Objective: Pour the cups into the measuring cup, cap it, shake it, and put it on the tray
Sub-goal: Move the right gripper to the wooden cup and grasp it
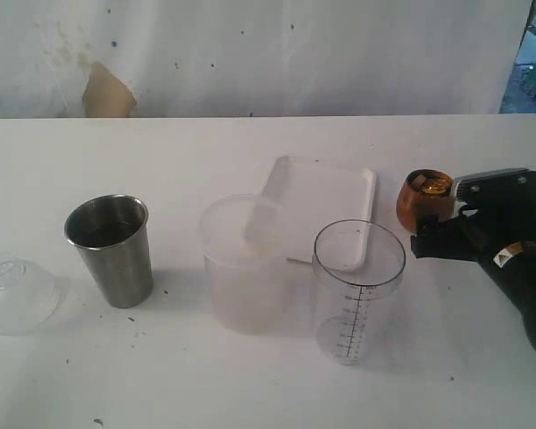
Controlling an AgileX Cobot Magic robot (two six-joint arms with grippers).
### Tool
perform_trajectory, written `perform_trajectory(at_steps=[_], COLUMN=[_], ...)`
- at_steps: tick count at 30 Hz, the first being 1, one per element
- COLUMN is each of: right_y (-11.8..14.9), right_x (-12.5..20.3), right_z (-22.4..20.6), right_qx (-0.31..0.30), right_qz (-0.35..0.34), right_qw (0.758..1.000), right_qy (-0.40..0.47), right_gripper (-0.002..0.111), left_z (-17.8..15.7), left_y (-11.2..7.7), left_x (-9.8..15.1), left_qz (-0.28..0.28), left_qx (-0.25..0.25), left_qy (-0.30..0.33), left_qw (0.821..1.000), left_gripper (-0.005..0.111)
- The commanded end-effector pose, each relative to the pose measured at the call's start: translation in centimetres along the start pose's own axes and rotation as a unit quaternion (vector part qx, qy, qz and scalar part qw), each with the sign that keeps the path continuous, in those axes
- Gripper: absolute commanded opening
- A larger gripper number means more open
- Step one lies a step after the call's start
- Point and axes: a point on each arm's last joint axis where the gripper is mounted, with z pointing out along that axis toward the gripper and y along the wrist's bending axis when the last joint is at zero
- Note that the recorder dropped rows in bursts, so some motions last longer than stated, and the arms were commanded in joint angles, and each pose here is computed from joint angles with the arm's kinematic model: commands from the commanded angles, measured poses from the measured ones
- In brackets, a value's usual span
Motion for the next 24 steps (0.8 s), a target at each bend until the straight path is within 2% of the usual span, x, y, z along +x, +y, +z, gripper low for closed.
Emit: perform_trajectory(at_steps=[1,9,13,18,24], right_y=[0.2,0.6,0.6,0.4,0.6], right_x=[0.4,1.4,1.5,0.5,1.3], right_z=[2.2,5.9,6.4,6.5,7.4], right_qx=[0.001,0.002,0.003,0.014,0.005], right_qz=[-0.005,-0.003,-0.003,0.013,0.026], right_qw=[1.000,1.000,1.000,0.997,0.999], right_qy=[-0.010,-0.018,-0.023,-0.073,-0.029], right_gripper=[0.094,0.094,0.094,0.094,0.094], left_z=[-0.1,-0.1,-0.1,-0.1,-0.1], left_y=[0.0,0.0,0.0,0.0,0.0], left_x=[-0.1,-0.1,-0.1,-0.1,-0.1], left_qz=[0.000,0.000,0.000,0.000,0.000], left_qx=[0.002,0.002,0.002,0.002,0.002], left_qy=[-0.007,-0.007,-0.007,-0.007,-0.007], left_qw=[1.000,1.000,1.000,1.000,1.000], left_gripper=[0.000,0.000,0.000,0.000,0.000])
